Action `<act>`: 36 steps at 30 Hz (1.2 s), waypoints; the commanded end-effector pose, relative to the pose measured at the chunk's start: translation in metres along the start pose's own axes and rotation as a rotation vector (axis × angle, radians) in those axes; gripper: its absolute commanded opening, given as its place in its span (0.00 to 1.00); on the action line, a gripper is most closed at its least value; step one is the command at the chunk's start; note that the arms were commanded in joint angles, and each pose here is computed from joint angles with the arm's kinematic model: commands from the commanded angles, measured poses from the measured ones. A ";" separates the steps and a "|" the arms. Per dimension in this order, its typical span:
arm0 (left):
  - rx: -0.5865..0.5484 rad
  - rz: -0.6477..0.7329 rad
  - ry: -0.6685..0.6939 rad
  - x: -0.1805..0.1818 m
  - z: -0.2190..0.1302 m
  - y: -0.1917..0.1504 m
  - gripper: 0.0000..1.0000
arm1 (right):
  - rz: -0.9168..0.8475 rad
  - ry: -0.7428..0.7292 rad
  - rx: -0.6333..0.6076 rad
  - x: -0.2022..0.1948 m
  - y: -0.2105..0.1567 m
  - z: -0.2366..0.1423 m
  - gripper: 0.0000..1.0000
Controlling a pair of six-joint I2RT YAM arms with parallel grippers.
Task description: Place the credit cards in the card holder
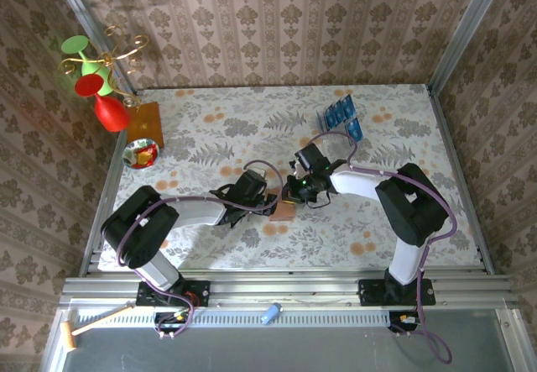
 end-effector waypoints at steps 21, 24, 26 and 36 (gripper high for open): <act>0.143 0.022 0.029 0.012 0.016 -0.039 0.96 | 0.060 -0.117 0.073 -0.048 -0.048 0.022 0.00; 0.145 0.024 0.029 0.012 0.016 -0.039 0.96 | 0.096 -0.125 0.060 -0.060 -0.054 0.024 0.00; 0.143 0.024 0.031 0.013 0.015 -0.039 0.96 | 0.122 -0.114 0.061 -0.065 -0.058 0.026 0.00; 0.115 0.005 0.013 0.009 0.008 -0.021 0.96 | 0.045 0.057 -0.029 -0.010 -0.006 0.012 0.21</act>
Point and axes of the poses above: each hand's point on the last joint's axis, 136 mm out from that joint toward the fingers, its own z axis out along the fingers, its own x axis along the line the jaws close on, y = z × x, the point moved 2 cm from there along -z, back along the fingers, and after that the axes turned 12 degrees about -z, right-handed, at the moved point
